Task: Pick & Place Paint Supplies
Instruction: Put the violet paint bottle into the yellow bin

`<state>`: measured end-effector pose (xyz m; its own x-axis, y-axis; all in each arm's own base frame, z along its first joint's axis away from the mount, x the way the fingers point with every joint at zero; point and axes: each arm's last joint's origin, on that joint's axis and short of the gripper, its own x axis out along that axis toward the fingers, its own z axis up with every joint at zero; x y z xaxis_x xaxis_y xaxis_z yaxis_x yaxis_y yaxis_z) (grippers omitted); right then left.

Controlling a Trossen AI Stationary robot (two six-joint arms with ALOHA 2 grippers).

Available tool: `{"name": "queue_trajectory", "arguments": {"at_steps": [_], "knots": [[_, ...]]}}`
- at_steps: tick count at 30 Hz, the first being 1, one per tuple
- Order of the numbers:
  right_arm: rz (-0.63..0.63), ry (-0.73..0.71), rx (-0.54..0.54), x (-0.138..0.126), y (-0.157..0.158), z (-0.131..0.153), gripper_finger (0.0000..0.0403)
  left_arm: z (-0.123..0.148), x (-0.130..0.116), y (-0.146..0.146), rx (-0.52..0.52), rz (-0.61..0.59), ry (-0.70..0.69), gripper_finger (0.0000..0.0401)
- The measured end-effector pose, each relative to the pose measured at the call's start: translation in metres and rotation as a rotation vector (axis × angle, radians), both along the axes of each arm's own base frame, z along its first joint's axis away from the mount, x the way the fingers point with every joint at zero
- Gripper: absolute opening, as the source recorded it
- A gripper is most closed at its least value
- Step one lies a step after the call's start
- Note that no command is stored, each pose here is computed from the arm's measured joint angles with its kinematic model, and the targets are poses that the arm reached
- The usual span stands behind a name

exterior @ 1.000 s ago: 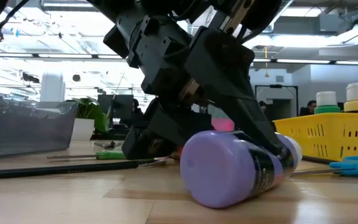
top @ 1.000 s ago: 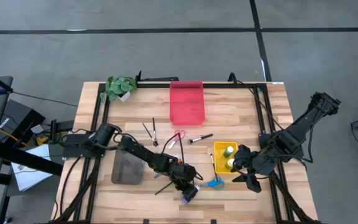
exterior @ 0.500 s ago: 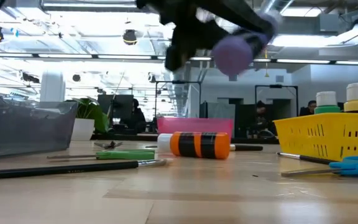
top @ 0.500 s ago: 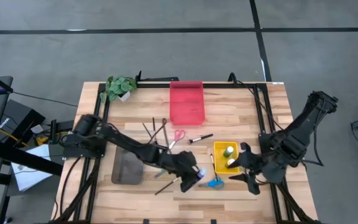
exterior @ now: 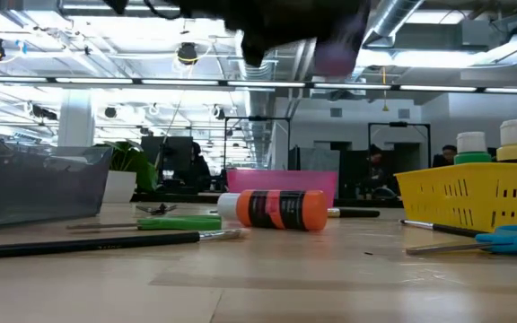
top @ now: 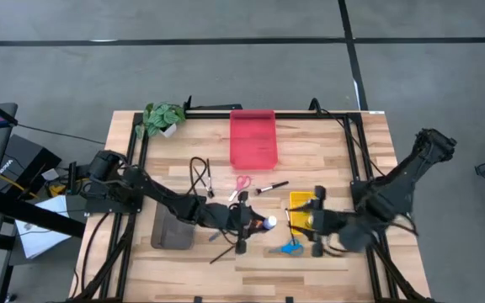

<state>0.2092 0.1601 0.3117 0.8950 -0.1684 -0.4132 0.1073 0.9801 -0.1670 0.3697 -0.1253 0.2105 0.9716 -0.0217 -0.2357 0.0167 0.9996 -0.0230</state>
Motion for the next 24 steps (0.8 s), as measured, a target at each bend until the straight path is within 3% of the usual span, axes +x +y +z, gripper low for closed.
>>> {"name": "queue_trajectory", "arguments": {"at_steps": [6, 14, 24], "knots": [[0.051, 0.093, 0.182, 0.032, -0.034, 0.001, 0.0191, -0.004, 0.003, 0.012, 0.038, 0.028, -0.002, 0.0106], [0.11, 0.182, 0.359, 0.053, -0.076, -0.002, 0.0191, -0.002, 0.003, 0.012, 0.067, 0.014, -0.017, 0.0106], [0.177, 0.261, 0.421, 0.074, -0.075, -0.02, 0.0191, -0.004, 0.006, 0.02, 0.068, 0.036, -0.008, 0.0106]]}}
